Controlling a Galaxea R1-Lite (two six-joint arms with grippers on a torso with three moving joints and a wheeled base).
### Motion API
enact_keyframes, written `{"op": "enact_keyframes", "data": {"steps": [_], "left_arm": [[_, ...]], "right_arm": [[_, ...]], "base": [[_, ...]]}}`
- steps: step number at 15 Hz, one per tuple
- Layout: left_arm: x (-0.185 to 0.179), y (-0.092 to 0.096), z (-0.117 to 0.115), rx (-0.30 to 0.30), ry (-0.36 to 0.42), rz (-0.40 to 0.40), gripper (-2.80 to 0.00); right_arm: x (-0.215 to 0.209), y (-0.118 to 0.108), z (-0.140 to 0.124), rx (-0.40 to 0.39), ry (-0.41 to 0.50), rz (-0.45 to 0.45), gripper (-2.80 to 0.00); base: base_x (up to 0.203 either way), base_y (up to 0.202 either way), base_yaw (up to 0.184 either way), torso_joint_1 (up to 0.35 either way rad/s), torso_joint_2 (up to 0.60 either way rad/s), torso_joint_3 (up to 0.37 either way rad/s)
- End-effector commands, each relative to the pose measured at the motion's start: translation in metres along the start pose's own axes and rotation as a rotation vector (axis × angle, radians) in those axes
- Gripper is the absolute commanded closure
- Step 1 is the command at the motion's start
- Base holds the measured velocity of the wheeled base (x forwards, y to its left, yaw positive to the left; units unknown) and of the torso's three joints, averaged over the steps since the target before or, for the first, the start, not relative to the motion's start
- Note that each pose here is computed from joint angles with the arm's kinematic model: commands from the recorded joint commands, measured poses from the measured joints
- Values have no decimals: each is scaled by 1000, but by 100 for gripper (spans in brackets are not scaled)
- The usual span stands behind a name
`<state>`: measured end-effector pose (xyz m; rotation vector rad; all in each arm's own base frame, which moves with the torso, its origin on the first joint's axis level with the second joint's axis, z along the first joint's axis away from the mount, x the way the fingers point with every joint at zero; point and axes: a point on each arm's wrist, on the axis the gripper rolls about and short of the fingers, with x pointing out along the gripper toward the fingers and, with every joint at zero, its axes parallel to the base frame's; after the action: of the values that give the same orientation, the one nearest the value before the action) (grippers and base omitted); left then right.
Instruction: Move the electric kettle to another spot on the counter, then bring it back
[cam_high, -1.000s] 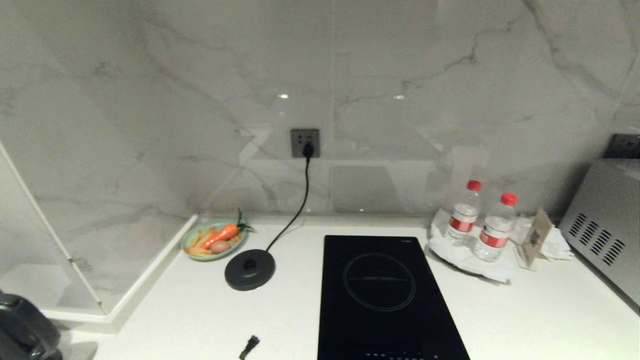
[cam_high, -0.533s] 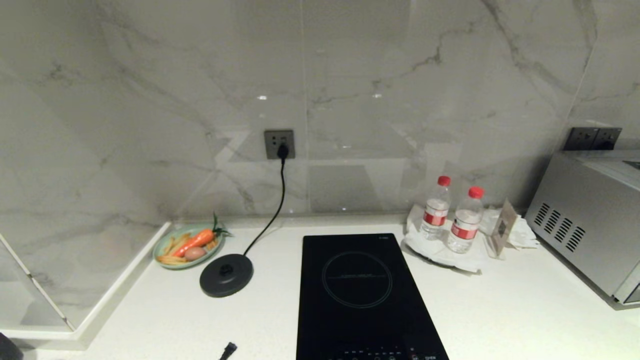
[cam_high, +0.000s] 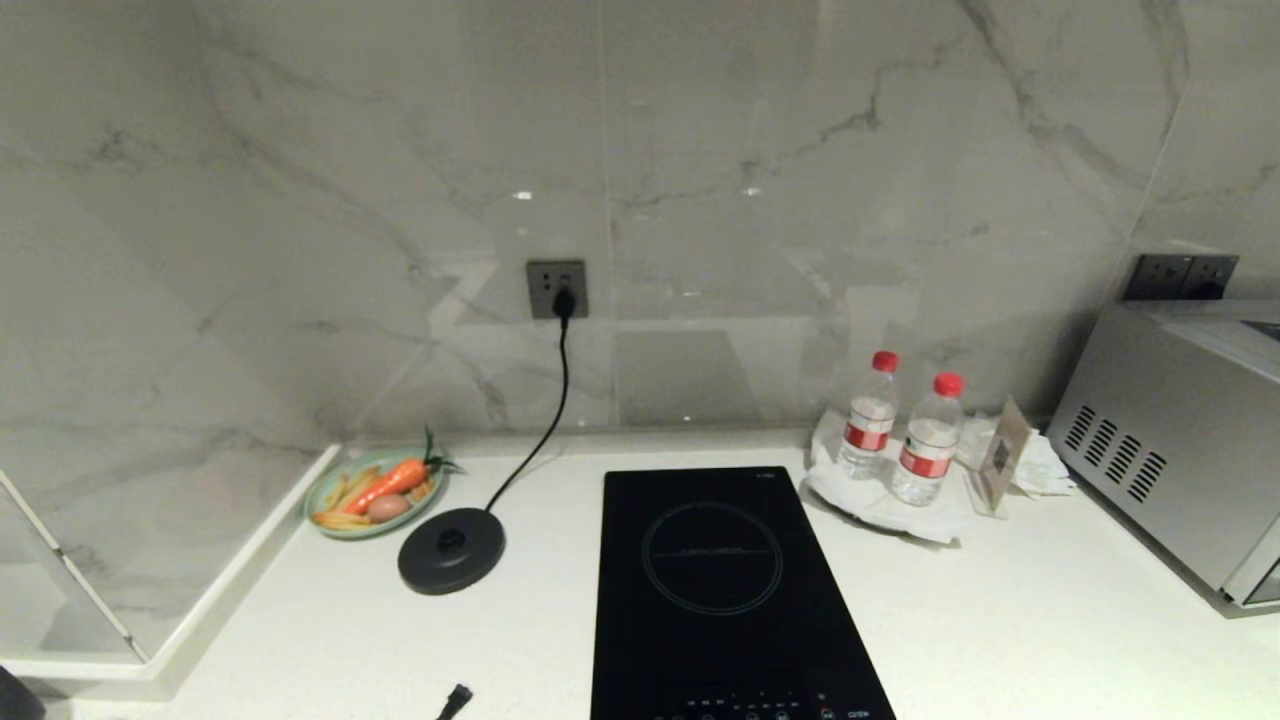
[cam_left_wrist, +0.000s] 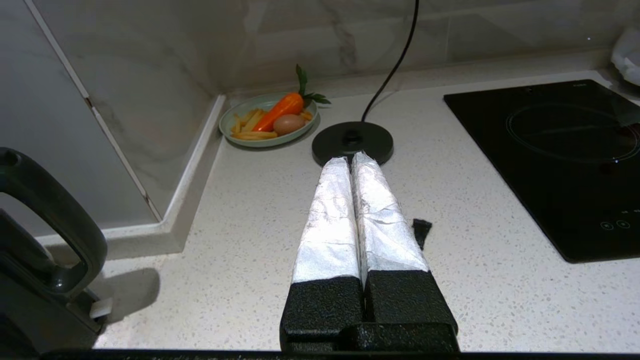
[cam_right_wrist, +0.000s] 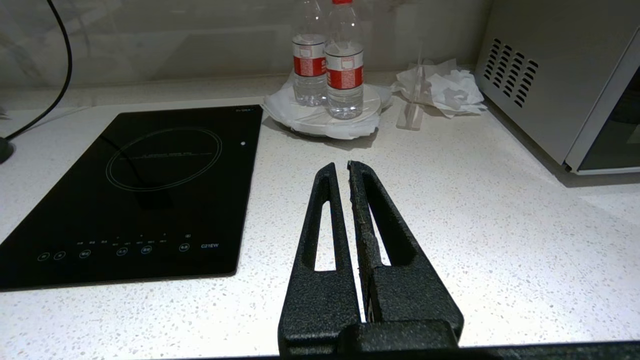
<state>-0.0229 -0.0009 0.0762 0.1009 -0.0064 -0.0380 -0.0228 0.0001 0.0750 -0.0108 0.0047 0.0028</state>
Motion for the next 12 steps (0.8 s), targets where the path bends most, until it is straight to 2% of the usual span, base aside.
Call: {"op": "enact_keyframes", "data": {"steps": [1, 7, 12], "left_arm": [[0, 0, 0, -1, 1, 0, 0], [0, 0, 0, -1, 3, 1, 0], [0, 0, 0, -1, 3, 1, 0]], "right_arm": [[0, 0, 0, 0, 0, 0, 0], [0, 0, 0, 0, 0, 0, 0], [0, 0, 0, 0, 0, 0, 0]], "base": [[0, 0, 0, 0, 0, 0], [0, 0, 0, 0, 0, 0], [-165, 0, -2, 4, 6, 2]]}}
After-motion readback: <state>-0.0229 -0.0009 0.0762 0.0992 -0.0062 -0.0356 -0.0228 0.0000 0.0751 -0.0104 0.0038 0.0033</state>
